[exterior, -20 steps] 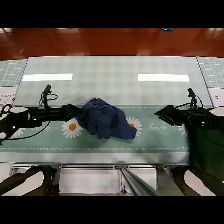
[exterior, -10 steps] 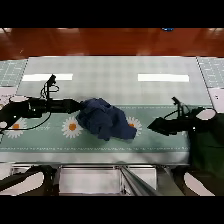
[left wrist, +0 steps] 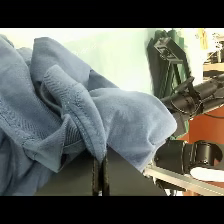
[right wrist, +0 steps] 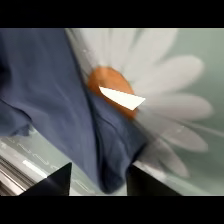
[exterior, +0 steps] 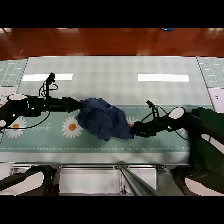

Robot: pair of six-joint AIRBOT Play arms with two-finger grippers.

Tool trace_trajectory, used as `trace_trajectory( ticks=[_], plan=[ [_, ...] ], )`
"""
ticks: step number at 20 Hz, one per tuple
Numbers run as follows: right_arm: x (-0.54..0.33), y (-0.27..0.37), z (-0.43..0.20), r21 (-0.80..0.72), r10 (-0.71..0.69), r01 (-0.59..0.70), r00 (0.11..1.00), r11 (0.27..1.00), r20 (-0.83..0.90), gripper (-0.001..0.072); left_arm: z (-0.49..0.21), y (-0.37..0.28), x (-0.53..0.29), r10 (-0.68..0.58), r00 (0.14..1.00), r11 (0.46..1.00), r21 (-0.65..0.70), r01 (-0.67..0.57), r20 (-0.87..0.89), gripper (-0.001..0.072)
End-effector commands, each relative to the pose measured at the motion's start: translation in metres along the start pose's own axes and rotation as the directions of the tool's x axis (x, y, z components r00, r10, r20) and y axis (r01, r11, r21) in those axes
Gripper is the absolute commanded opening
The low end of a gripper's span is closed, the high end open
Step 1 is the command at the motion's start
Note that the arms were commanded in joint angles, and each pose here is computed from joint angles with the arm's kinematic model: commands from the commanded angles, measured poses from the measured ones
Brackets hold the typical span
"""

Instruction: Fold the shirts.

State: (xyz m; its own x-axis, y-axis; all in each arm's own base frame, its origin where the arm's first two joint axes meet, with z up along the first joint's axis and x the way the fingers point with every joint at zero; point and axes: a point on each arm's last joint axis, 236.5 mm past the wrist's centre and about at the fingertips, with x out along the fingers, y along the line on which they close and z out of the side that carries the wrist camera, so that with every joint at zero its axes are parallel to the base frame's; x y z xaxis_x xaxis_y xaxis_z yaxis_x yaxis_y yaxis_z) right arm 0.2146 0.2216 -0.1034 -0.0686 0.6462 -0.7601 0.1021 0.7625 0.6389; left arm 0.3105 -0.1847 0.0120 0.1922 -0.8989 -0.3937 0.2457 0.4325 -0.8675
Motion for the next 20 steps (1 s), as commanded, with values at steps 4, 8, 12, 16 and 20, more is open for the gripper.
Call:
trace_trajectory(
  ticks=[4,8,12,16,20],
  plan=[
    [0.026,0.043,0.014,-0.120,0.016,-0.018,1.000,0.993,-0.021,0.0080,0.000,-0.002,-0.001,-0.006,1.000,1.000,-0.029,0.006,-0.002,0.0020],
    [-0.029,0.086,0.043,-0.341,0.048,-0.032,0.998,0.939,0.037,0.0022,0.043,-0.033,-0.049,-0.065,0.988,0.997,-0.022,0.069,0.140,0.0019],
    [-0.233,0.137,0.153,-0.378,0.048,0.196,0.835,0.905,0.548,0.0021,0.144,-0.118,-0.153,-0.077,0.863,0.992,0.126,0.015,0.500,0.0019],
    [-0.424,0.221,0.127,-0.464,0.162,0.431,0.573,0.774,0.803,0.0021,0.181,-0.267,-0.237,-0.160,0.717,0.893,0.410,-0.189,0.678,0.0019],
    [-0.541,0.267,0.039,-0.354,0.223,0.641,0.278,0.681,0.934,0.0022,0.165,-0.360,-0.296,-0.073,0.594,0.720,0.454,-0.525,0.801,0.0019]
  ],
)
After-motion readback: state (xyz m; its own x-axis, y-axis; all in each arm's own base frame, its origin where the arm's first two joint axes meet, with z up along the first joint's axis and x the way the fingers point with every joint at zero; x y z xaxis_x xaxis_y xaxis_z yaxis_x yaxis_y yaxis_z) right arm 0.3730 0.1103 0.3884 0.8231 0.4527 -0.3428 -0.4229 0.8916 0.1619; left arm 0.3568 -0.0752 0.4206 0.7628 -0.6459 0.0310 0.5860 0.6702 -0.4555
